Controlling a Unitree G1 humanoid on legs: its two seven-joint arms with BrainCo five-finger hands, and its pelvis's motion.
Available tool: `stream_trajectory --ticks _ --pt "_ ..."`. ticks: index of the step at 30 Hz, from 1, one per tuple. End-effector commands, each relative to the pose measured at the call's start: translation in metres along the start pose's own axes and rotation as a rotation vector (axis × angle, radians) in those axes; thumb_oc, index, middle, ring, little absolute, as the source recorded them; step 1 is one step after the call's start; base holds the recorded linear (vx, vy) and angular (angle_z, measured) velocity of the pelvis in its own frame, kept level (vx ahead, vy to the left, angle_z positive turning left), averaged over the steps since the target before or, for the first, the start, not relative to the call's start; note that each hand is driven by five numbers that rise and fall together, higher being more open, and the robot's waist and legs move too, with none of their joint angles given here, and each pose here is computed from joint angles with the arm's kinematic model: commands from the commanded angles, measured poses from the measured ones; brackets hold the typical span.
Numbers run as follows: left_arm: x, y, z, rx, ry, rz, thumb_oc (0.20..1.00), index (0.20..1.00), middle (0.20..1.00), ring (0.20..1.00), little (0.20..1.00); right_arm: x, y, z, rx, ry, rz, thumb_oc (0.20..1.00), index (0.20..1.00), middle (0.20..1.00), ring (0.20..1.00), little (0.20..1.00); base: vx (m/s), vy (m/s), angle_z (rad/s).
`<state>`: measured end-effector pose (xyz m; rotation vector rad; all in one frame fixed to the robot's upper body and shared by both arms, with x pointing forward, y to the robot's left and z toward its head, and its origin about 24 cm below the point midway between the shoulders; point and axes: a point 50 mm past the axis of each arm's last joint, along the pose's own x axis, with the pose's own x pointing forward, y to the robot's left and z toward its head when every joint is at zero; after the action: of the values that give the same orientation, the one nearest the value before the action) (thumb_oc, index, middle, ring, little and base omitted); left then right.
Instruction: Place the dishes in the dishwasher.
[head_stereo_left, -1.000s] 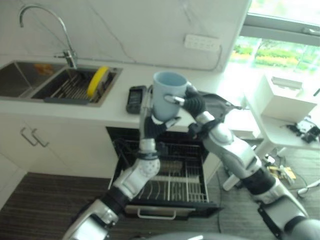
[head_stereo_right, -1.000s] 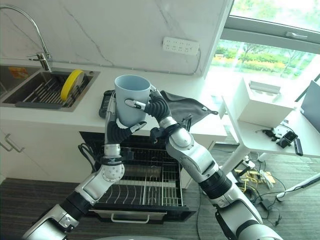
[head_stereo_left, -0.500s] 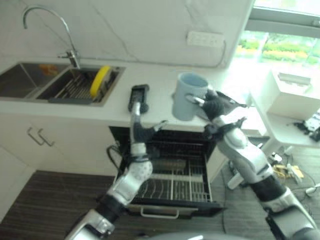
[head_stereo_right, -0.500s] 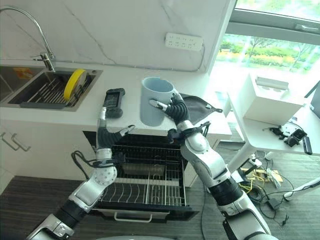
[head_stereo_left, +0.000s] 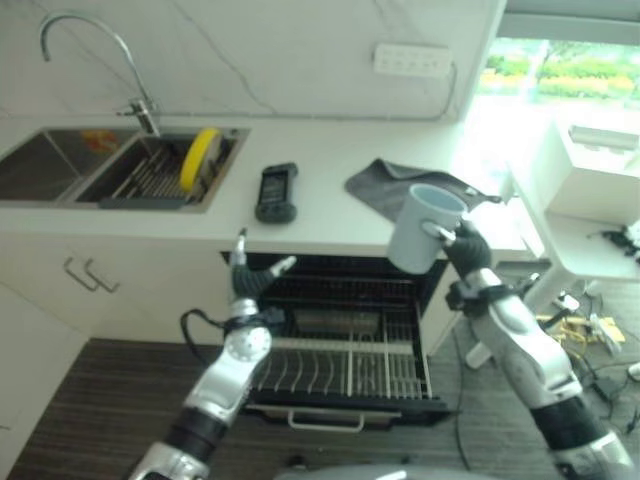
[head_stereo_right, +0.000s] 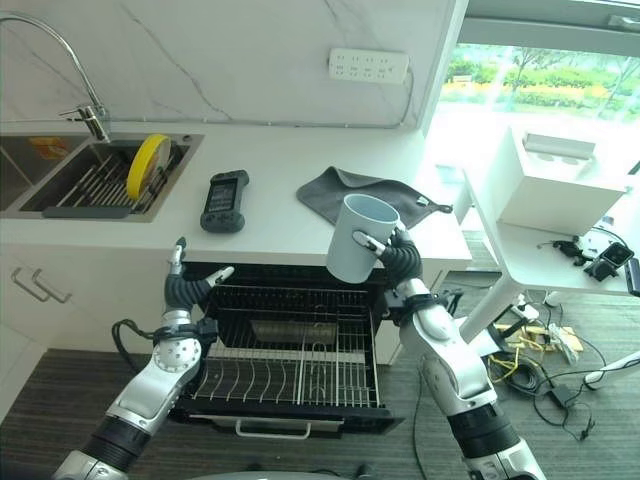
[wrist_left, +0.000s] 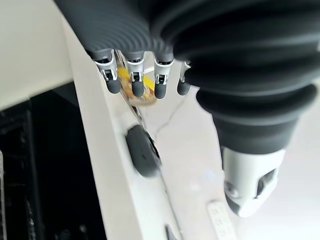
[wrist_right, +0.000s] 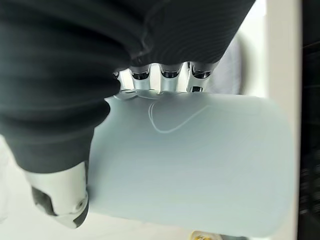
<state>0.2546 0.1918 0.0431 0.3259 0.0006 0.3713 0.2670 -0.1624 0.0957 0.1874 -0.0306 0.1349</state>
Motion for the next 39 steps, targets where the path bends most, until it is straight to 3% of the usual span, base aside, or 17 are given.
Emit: stream_trajectory --ticks 1,4,9,26,29,32,39 --pt "0.013 -0.003 0.020 0.001 -0.062 -0.080 1.000 1.000 1.000 1.000 1.000 0.008 0.019 0.057 0.030 -0.294 0.118 0.200 0.200 0.200 0.200 0.200 -0.20 0.000 0.01" --pt "0.025 0.001 0.040 -0.118 -0.085 -0.065 1.000 1.000 1.000 1.000 1.000 0.012 0.024 0.064 -0.026 -0.337 0.156 0.200 0.200 0.200 0.200 0.200 -0.45 -0.037 0.01" --pt "0.024 0.011 0.081 -0.214 -0.297 -0.018 1.000 1.000 1.000 1.000 1.000 0.007 0.019 0.070 -0.062 -0.385 0.158 0.200 0.200 0.200 0.200 0.200 -0.24 0.045 -0.02" --pt "0.017 0.022 0.100 -0.231 -0.425 -0.081 1.000 1.000 1.000 1.000 1.000 -0.004 0.008 0.073 -0.099 -0.421 0.125 0.200 0.200 0.200 0.200 0.200 -0.01 0.014 -0.05" --pt "0.019 0.018 0.095 -0.066 -0.426 -0.156 1.000 1.000 1.000 1.000 1.000 -0.003 0.006 0.073 -0.109 -0.419 0.131 0.200 0.200 0.200 0.200 0.200 0.02 0.029 0.00" --pt "0.031 0.019 0.071 0.135 -0.283 -0.218 1.000 1.000 1.000 1.000 1.000 -0.001 0.003 0.078 -0.130 -0.410 0.154 0.200 0.200 0.200 0.200 0.200 0.04 0.101 -0.04" --pt "0.034 0.027 -0.010 0.659 0.203 -0.487 1.000 1.000 1.000 1.000 1.000 -0.001 -0.001 0.085 -0.178 -0.393 0.192 0.200 0.200 0.200 0.200 0.200 0.06 0.103 -0.06"
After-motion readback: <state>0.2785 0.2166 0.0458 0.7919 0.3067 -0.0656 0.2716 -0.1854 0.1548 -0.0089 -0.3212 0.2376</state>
